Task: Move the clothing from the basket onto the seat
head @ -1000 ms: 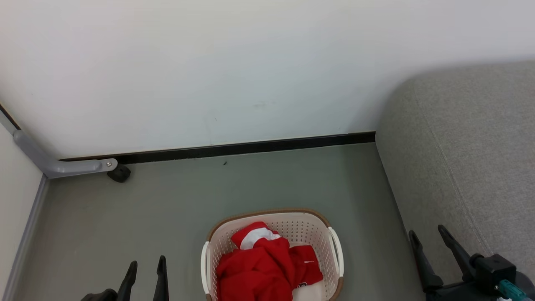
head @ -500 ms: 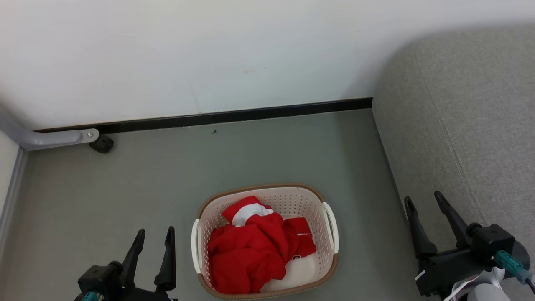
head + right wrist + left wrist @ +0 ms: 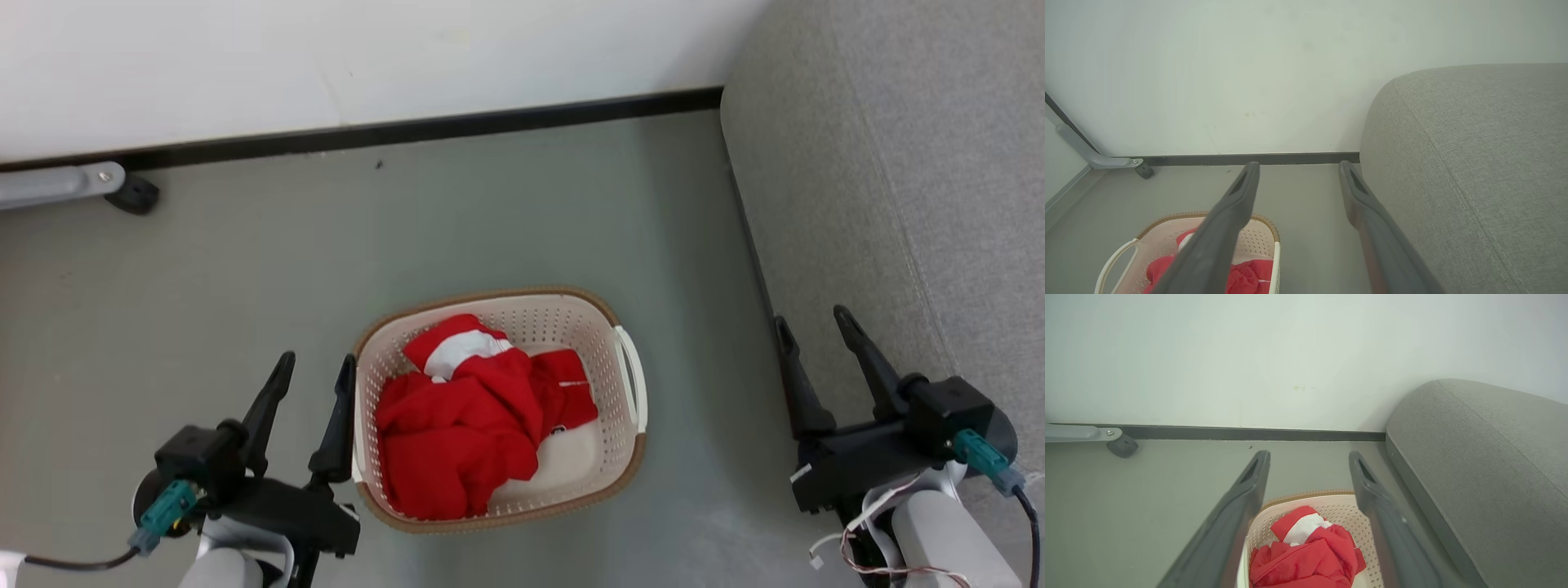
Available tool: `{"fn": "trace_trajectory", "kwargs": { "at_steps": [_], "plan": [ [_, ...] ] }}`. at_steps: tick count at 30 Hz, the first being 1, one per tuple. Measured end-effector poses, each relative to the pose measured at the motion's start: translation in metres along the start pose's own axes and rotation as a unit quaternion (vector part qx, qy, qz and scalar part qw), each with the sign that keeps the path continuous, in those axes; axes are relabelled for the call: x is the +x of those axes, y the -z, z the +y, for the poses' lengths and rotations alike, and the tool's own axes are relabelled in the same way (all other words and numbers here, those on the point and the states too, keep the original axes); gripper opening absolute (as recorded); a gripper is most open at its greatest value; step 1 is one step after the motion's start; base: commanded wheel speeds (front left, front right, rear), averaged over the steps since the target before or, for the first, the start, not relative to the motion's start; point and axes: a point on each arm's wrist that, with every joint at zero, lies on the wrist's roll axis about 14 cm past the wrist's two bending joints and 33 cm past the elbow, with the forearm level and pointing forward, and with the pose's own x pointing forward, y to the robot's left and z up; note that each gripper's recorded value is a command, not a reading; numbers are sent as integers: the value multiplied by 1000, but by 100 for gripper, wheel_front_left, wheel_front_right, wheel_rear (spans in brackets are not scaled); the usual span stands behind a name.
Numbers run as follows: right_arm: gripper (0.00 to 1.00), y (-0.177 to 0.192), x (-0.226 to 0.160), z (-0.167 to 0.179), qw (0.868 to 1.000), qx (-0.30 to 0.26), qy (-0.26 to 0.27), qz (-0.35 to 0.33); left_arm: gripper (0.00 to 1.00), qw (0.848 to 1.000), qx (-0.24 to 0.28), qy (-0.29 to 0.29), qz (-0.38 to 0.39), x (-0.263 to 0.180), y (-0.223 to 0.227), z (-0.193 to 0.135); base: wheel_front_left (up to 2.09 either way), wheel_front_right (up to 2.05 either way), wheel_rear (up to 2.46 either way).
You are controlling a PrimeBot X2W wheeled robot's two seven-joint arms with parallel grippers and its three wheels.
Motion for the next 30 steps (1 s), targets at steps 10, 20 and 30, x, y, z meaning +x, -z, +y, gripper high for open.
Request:
{"fn": "trace_trajectory", "kwargs": {
  "at_steps": [10,20,30],
  "plan": [
    [100,21,21,-9,1000,-1,11,26,100,997,10,43,69,41,33,-14,0,0,0],
    [100,39,18,-27,998,-8,36,54,100,985,15,76,153,65,79,-37,0,0,0],
    [100,55,10,-42,995,-10,61,80,100,967,47,92,234,84,119,-43,0,0,0]
  ]
}}
